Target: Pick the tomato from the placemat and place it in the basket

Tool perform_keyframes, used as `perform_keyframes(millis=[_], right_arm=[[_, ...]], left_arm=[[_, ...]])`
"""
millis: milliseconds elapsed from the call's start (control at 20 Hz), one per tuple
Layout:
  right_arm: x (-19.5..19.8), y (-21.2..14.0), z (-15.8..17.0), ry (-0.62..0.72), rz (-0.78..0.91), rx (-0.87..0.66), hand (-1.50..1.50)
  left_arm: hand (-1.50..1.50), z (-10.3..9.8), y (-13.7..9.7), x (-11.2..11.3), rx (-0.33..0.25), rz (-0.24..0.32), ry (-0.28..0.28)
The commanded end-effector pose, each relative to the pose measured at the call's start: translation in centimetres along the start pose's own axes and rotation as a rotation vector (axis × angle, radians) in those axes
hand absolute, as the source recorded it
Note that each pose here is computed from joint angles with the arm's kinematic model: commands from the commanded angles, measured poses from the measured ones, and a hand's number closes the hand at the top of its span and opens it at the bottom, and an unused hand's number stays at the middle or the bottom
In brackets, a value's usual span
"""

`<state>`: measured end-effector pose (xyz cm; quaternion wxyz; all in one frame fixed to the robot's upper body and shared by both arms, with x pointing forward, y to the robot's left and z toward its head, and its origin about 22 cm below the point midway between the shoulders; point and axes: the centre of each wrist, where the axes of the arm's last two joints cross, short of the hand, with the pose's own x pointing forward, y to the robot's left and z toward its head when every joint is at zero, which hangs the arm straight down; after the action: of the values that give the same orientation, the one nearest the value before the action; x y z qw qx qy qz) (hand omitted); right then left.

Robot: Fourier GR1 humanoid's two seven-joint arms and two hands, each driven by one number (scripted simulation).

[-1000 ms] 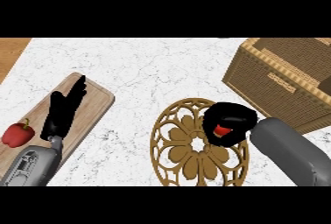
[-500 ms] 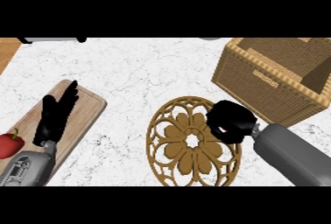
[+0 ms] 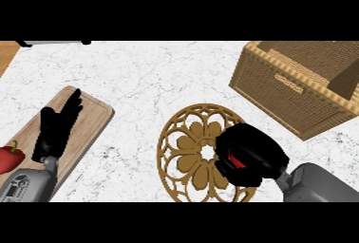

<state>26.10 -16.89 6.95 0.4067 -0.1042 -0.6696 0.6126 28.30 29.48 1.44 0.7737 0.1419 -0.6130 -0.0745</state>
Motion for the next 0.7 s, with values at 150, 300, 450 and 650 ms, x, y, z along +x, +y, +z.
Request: perform_keyframes(millis=[150,300,450,650], right_arm=[[5.8,-7.3,4.3,-0.059,-0.278,-0.224,1.50],[8.1,-11.6,6.0,-0.044,-0.290,-0.312,1.50],[9.7,-14.7,8.2,0.008,-0.284,-0.357,1.50],[12.2,-20.0,9.7,0.036,-0.295,-0.413,1.50]], left_arm=[[0.00,0.3,0.8,0.3,0.008,0.007,0.004],[0.00,-0.4,-0.6,1.2,-0.015,0.001,-0.007],[0.00,0.8,-1.2,0.6,-0.029,0.013,-0.018],[0.00,0.4,-1.0,2.9,-0.061,-0.009,-0.024]])
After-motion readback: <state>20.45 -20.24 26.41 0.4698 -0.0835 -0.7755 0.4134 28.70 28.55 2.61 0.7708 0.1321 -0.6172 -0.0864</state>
